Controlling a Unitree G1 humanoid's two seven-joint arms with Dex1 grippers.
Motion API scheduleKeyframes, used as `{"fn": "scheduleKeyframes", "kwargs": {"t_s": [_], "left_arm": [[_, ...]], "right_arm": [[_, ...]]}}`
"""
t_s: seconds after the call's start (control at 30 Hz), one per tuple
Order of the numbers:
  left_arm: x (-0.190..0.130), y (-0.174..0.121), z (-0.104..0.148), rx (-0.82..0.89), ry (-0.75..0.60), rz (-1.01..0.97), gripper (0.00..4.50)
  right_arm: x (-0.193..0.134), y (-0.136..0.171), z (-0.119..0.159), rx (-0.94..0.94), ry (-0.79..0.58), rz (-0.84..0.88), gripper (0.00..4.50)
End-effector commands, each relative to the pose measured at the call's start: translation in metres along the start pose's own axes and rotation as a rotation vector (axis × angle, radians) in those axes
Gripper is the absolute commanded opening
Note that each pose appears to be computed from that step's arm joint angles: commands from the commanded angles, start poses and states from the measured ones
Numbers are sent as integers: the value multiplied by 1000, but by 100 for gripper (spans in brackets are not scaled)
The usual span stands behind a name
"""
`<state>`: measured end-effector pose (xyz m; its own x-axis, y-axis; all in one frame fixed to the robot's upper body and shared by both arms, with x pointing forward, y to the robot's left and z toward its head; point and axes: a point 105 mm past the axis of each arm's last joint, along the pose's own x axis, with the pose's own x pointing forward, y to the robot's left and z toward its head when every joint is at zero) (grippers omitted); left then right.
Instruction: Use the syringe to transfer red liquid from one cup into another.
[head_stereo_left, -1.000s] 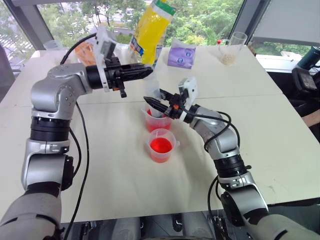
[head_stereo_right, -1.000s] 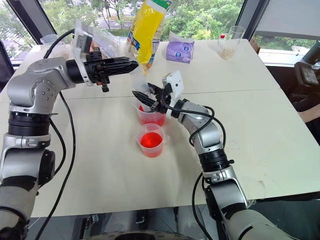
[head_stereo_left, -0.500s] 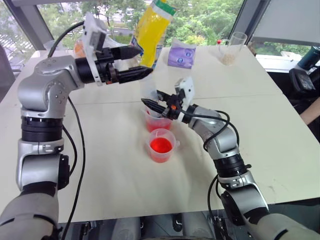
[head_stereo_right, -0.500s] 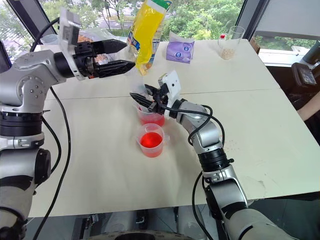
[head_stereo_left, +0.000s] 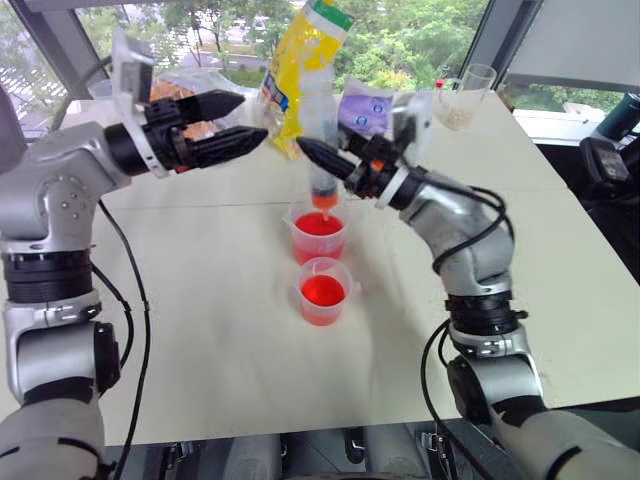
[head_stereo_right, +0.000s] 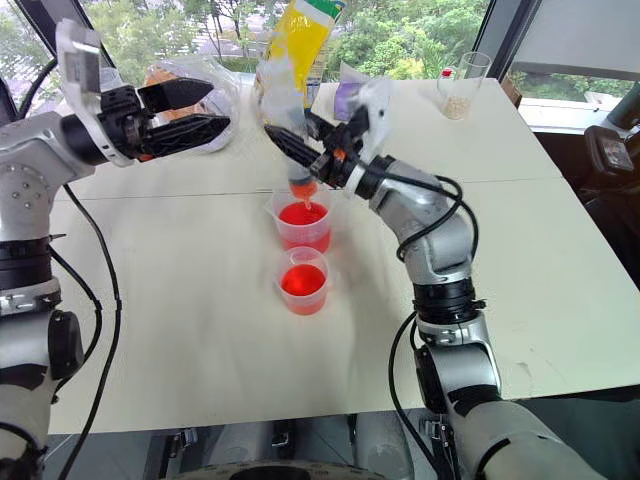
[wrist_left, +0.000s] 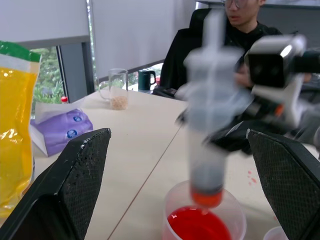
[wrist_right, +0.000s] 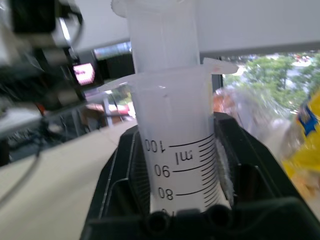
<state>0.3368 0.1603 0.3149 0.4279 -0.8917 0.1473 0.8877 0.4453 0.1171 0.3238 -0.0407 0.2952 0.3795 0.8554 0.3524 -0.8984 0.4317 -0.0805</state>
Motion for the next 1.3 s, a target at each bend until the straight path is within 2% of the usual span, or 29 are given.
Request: {"fn": "scheduleKeyframes", "kwargs": {"t_s": [0.03,0.13,0.3,0.53,0.7,0.87,1.13,1.23,1.3], "left_arm": [[-4,-6,15,34,-29,-18,447],[-3,-10,16,19,-33,-44,447],[2,-21,17,-16,-30,-106,447],[6,-54,15,-96,-7,-253,447],[6,-72,24,-141,-29,-349,447],[12,-81,16,-161,3,-380,447],[24,-80,3,-175,32,-373,447],[26,-82,2,-183,31,-388,363],[27,-84,3,-188,27,-402,276]], "right_arm": [[-10,26,30,60,-56,138,136],[-17,33,25,104,-27,162,136],[-26,46,-3,136,44,175,136],[-33,57,-39,131,120,170,136],[-35,56,-45,112,134,164,136],[-34,55,-47,104,137,161,136],[-32,56,-46,96,136,168,136],[-32,56,-46,93,137,169,136],[-32,56,-45,92,137,169,136]]}}
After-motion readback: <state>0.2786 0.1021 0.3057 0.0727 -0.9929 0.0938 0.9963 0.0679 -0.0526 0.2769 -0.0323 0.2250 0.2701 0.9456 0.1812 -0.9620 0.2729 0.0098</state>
